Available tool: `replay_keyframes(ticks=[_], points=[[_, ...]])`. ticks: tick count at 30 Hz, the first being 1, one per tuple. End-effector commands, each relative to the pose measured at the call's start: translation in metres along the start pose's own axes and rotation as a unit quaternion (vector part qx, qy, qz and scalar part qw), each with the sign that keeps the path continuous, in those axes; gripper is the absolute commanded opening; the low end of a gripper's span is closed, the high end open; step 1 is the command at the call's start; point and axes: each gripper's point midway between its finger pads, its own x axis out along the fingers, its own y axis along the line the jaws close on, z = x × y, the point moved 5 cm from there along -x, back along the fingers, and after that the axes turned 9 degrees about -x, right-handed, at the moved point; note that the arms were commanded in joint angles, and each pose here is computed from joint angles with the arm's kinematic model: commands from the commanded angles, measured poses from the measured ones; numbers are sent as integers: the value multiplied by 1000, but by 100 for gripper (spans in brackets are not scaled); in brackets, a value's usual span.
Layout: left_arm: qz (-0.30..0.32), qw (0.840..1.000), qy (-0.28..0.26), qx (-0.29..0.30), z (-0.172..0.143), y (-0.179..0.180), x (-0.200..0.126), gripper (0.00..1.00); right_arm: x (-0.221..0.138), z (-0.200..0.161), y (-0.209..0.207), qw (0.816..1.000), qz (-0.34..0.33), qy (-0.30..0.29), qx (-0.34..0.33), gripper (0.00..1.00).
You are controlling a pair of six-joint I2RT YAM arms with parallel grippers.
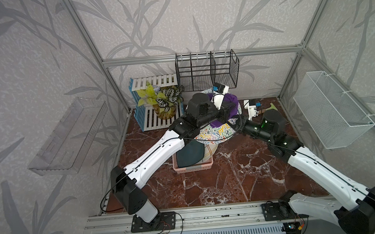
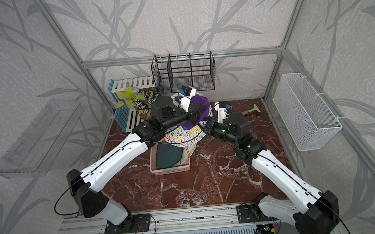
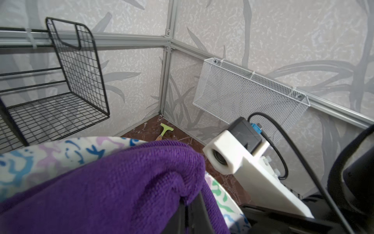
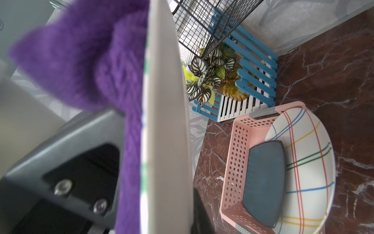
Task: Wipe the wet plate dry
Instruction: Wipe the plate with towel.
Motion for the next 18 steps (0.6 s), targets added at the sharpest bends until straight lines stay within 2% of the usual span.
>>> replay_keyframes(ticks=[1, 4, 6, 8, 10, 13, 18], points=[[146, 984, 17, -96, -19, 91, -3, 0, -38, 37, 116, 963, 215, -77, -144, 0], [102, 990, 53, -84, -32, 76, 8, 0, -45, 49, 111, 964, 191, -119, -140, 0], [82, 989, 72, -102, -44, 72, 7, 0, -53, 64, 99, 967, 165, -152, -118, 0], [82, 986, 40, -142, -40, 81, -9, 0, -66, 81, 83, 967, 149, -188, -87, 0], [65, 981, -19, -183, -25, 95, -34, 0, -81, 94, 70, 963, 149, -218, -60, 0], [-14, 966, -74, -248, -2, 102, -65, 0, -96, 100, 62, 958, 163, -232, -44, 0], [-172, 917, -149, -326, 35, 77, -99, 0, -115, 101, 72, 946, 202, -251, -35, 0]])
